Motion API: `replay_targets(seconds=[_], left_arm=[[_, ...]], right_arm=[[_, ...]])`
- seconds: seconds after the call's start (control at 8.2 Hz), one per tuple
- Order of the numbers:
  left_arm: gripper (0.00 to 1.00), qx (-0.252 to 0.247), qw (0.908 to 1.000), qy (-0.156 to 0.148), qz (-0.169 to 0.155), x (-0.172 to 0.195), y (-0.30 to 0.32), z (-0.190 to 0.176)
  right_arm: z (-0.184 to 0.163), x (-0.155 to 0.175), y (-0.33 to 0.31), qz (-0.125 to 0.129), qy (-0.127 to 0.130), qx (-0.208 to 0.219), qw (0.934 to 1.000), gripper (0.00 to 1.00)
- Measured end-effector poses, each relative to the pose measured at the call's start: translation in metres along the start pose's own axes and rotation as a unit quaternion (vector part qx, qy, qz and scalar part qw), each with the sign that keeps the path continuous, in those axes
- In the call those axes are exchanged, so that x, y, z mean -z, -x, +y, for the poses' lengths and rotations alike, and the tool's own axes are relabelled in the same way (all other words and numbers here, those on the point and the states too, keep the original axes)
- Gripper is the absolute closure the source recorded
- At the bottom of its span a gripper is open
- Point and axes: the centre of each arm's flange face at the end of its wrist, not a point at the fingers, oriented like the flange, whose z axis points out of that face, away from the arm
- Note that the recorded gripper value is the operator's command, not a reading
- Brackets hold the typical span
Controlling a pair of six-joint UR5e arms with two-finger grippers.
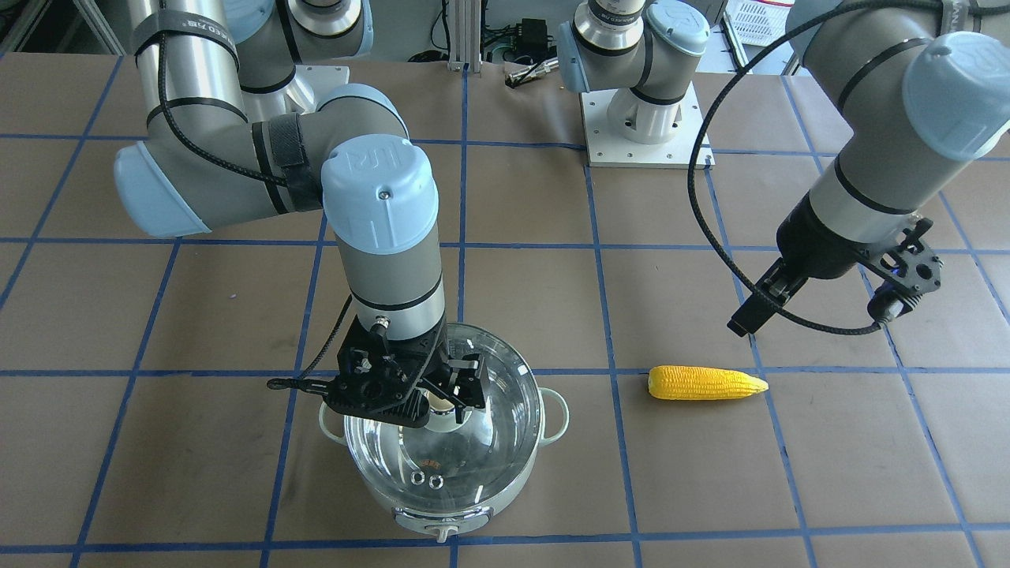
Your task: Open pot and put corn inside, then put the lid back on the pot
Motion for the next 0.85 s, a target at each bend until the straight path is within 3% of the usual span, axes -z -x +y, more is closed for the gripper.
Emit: replay_targets(seconds=[0.37,0.61,0.85], left_arm=[[0.00,0.157,0.9875,0.007,-0.010,-0.037,0.007,-0.020],[0.00,0.255,0.9668,0.006,-0.008,-0.063,0.005,-0.027],[0.00,0.306,0.9513,0.034,-0.016,-0.108,-0.002,-0.036]], right_arm=[[0.001,-0.014,0.005,0.001,0.006,0.016,0.9999,0.00],[0.009,-0.020,0.013,-0.001,0.013,0.025,0.9996,0.00],[0.015,-0.023,0.020,-0.006,0.019,0.034,0.9992,0.07]])
